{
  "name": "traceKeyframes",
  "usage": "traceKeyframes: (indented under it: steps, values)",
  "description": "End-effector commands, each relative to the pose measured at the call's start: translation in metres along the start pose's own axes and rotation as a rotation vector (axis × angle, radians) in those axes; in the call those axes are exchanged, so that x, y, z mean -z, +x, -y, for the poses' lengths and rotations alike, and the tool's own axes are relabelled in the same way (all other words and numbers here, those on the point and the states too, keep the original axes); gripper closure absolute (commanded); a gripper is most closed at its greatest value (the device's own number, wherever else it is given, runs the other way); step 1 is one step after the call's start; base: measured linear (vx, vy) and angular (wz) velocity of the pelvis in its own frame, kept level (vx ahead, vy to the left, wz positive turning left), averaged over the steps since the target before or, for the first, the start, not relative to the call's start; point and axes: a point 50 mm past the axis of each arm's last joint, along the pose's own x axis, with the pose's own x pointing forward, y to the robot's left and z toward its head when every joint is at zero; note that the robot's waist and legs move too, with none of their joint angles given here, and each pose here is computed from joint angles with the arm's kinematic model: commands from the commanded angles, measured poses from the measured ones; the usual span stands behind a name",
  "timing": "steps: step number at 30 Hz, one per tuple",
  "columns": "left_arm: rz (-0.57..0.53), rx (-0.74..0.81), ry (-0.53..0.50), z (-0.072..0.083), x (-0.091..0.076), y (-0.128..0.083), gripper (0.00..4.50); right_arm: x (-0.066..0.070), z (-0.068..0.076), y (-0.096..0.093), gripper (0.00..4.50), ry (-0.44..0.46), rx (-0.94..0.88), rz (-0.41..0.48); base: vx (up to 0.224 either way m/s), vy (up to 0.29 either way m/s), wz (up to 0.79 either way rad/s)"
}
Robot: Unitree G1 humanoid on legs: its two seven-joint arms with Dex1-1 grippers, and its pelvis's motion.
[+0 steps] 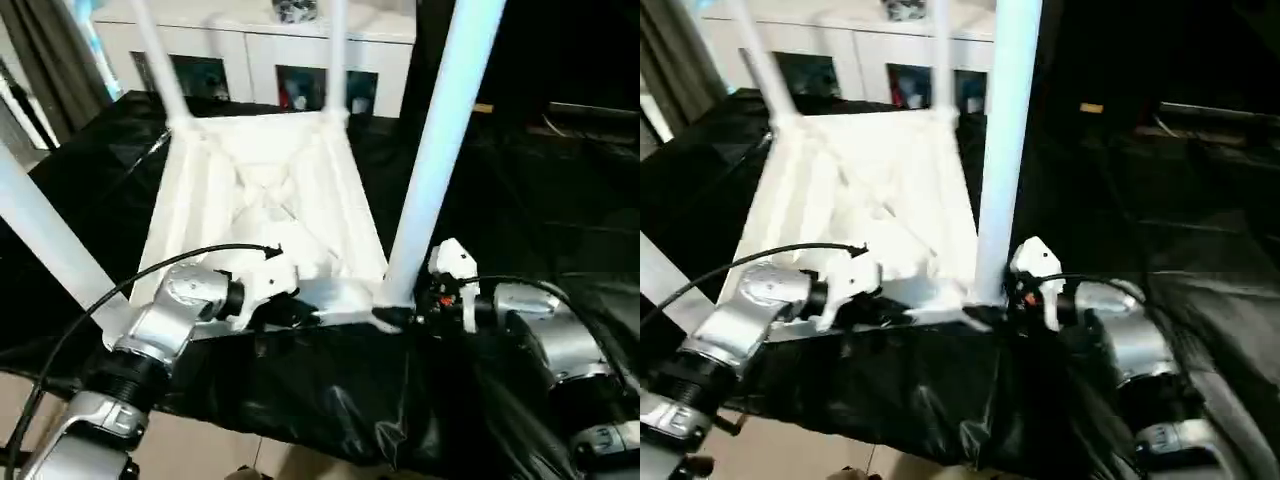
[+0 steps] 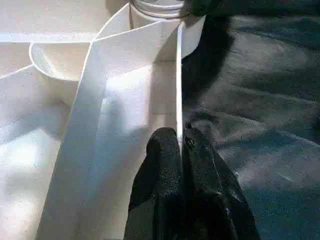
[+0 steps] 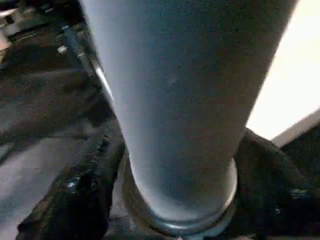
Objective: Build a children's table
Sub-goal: Rotate leg to tighten
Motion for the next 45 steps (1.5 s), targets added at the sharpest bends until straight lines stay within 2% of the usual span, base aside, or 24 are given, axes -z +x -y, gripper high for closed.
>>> traceKeyframes:
  steps: [1,7,12,13,16,18,21,22,23,27,29,31,33,35,38,40,45]
  values:
    - [0.002,0.022,0.026,-0.001,-0.006,0.004,4.50,0.000,-0.009,0.011,1.43,0.000,-0.104,-0.007,0.000,0.000,0.00]
    - [-0.005,0.023,0.026,-0.002,-0.004,0.003,4.50,0.000,-0.011,0.013,1.85,-0.002,-0.131,-0.008,0.000,0.000,0.00]
    - [0.004,-0.017,0.014,-0.004,-0.003,0.003,4.50,0.000,-0.014,0.014,1.90,0.016,-0.132,0.022,0.000,0.000,0.00]
    - [0.003,-0.090,-0.004,-0.007,-0.003,0.006,4.50,-0.001,-0.017,0.017,1.91,0.041,-0.083,0.078,0.000,0.000,0.00]
    - [0.008,-0.152,-0.024,-0.009,-0.004,0.010,4.50,-0.001,-0.019,0.021,1.91,0.063,-0.026,0.115,0.000,0.000,0.00]
    - [0.016,-0.228,-0.045,-0.008,-0.009,0.023,4.50,0.007,-0.021,0.035,1.91,0.112,0.130,0.126,0.000,0.000,0.00]
    - [0.027,-0.253,-0.055,-0.007,-0.014,0.031,4.50,0.012,-0.022,0.043,1.92,0.139,0.207,0.102,0.000,0.000,0.00]
    - [0.051,-0.286,-0.074,-0.004,-0.023,0.046,4.50,0.015,-0.022,0.058,1.92,0.183,0.318,0.093,0.000,0.000,0.00]
    - [0.056,-0.292,-0.078,-0.003,-0.026,0.051,4.50,0.015,-0.022,0.063,1.92,0.201,0.352,0.091,0.000,0.000,0.00]
    - [0.073,-0.340,-0.081,-0.002,-0.041,0.073,4.50,0.007,-0.018,0.086,1.93,0.258,0.527,0.098,0.000,0.000,0.00]
    - [0.066,-0.350,-0.063,-0.001,-0.045,0.079,4.50,0.002,-0.018,0.094,1.93,0.255,0.565,0.091,0.000,0.000,0.00]
    - [0.055,-0.338,-0.037,0.001,-0.049,0.084,4.50,-0.009,-0.018,0.102,1.93,0.216,0.580,0.117,0.000,0.000,0.00]
    - [0.049,-0.344,-0.030,0.000,-0.049,0.082,4.50,-0.014,-0.015,0.100,1.93,0.208,0.595,0.154,0.000,0.000,0.00]
    - [0.044,-0.348,-0.023,-0.001,-0.046,0.077,4.50,-0.016,-0.011,0.094,1.23,0.221,0.612,0.191,0.000,0.000,0.00]
    - [0.038,-0.334,-0.014,-0.002,-0.042,0.071,4.50,-0.014,-0.009,0.088,1.13,0.211,0.579,0.194,0.000,0.000,0.00]
    - [0.030,-0.296,-0.003,-0.002,-0.035,0.061,4.50,-0.009,-0.005,0.075,0.77,0.178,0.537,0.179,0.000,0.000,0.00]
    - [0.024,-0.227,0.014,-0.005,-0.021,0.037,4.50,0.001,0.005,0.043,0.58,0.096,0.425,0.105,0.000,0.000,0.00]
